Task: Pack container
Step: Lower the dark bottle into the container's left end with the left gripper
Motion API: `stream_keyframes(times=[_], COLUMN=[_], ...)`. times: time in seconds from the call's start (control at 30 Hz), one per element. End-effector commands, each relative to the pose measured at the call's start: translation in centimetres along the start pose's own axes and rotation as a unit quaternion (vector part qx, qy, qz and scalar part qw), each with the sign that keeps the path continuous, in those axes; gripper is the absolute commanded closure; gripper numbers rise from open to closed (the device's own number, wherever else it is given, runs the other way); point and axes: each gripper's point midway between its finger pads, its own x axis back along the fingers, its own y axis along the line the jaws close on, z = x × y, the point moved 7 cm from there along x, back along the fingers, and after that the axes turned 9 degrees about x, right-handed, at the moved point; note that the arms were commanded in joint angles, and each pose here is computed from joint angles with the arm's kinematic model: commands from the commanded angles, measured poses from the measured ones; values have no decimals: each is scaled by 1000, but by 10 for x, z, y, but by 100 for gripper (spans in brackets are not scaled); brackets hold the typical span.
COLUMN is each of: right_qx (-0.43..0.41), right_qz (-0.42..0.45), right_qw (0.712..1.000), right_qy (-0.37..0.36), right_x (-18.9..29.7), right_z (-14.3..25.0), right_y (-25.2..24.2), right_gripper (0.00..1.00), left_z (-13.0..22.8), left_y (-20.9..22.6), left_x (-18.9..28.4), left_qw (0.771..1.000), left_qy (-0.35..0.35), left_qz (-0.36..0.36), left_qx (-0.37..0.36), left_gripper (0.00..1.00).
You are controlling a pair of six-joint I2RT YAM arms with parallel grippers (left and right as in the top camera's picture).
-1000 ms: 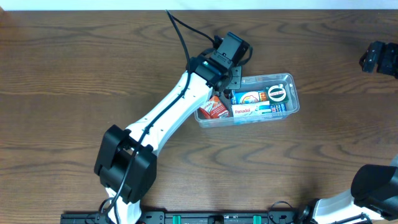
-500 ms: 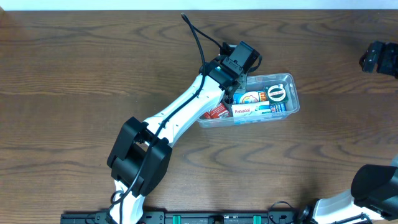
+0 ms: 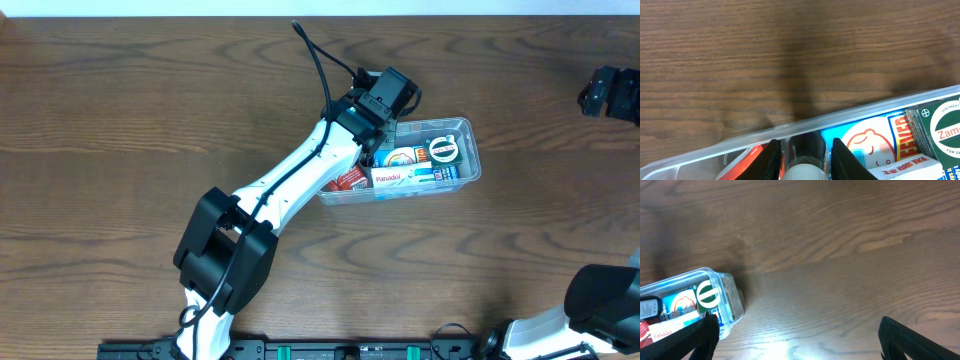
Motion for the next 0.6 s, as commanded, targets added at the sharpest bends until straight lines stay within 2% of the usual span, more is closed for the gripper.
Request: stream_keyframes(times=[0.0, 0.57], right_qx=[0, 0], right_qz=[3, 3], right_qw=[1000, 1000], right_qy=[-9, -9], right_x=[6, 6], right_z=[-2, -2], right_y=[-1, -1], right_gripper=[1, 1], left_z=[4, 8], left_y=[5, 14], left_x=[-17, -20], left_qw=[1000, 998], left_qy=[2, 3], left_qz=[-31, -61], left_qx=[-4, -13], left_gripper=[78, 78])
